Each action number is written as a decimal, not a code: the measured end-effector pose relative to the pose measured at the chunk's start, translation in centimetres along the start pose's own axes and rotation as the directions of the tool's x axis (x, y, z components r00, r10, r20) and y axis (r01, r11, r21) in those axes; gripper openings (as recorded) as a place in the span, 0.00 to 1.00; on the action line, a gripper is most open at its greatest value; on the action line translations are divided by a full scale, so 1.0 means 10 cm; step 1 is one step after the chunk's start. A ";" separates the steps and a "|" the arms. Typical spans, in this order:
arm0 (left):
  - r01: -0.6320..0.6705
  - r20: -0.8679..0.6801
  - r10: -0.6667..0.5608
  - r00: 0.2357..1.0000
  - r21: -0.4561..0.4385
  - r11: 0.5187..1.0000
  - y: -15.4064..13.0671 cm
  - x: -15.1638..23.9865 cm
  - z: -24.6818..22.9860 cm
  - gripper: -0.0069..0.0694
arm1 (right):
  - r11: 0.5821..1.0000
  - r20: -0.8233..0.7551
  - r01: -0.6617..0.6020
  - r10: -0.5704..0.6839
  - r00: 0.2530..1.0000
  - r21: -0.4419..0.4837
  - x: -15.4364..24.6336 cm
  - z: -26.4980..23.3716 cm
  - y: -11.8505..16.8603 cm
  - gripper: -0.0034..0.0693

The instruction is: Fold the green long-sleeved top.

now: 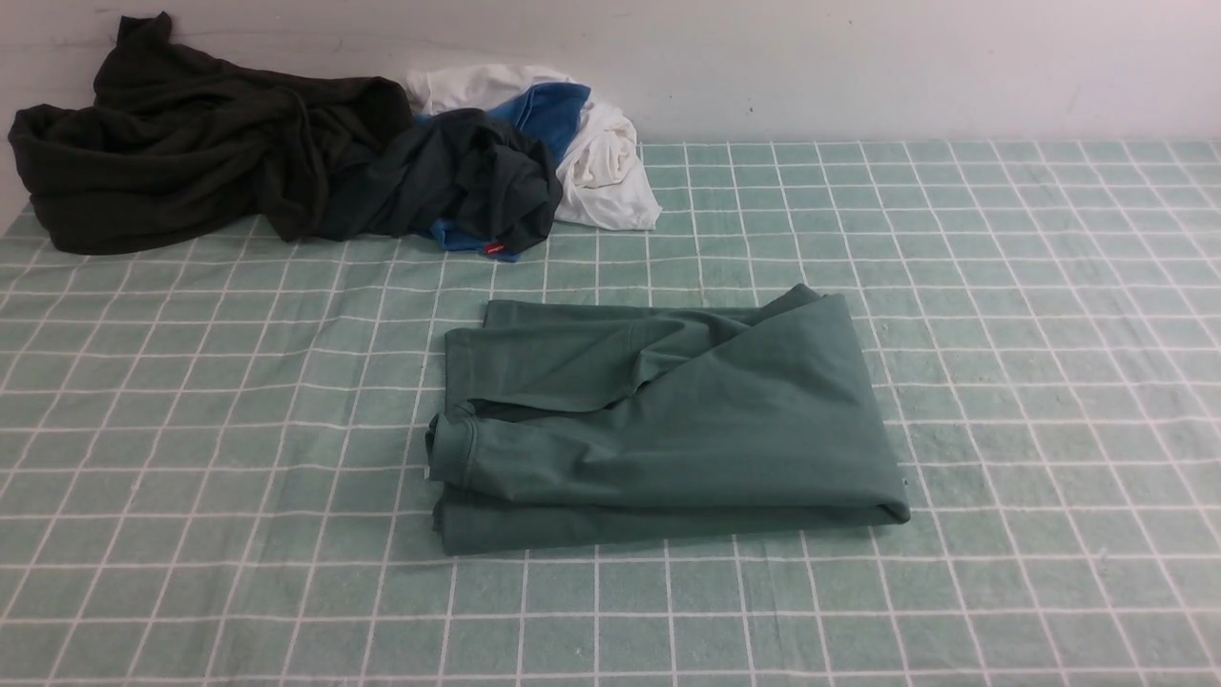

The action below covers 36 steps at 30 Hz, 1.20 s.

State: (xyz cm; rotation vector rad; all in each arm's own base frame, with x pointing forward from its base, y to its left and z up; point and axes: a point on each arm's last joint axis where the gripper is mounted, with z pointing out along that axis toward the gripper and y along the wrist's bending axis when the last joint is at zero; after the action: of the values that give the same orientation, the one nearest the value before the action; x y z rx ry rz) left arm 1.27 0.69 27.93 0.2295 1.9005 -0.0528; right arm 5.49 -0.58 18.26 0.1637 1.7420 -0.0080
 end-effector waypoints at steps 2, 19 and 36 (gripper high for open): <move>0.000 0.000 0.000 1.000 0.000 1.000 0.00 0.00 0.00 0.09 | 1.000 0.000 0.000 0.000 1.000 0.000 0.00 0.00 0.00 0.03; 0.006 0.054 -0.007 0.999 0.012 1.000 -0.02 0.01 0.08 0.09 | 1.000 0.000 0.000 0.000 1.000 0.000 0.00 0.00 0.00 0.03; 0.164 0.162 -0.129 0.978 -0.226 0.960 -0.02 0.79 0.73 0.09 | 1.000 -0.004 0.000 0.000 1.000 0.001 0.00 0.00 0.00 0.03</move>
State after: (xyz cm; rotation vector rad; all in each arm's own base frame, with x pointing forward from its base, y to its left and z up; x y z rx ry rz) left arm 5.50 0.50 18.10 -0.0781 1.7559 0.0577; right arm 5.48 -0.58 18.25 0.1642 1.7460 -0.0082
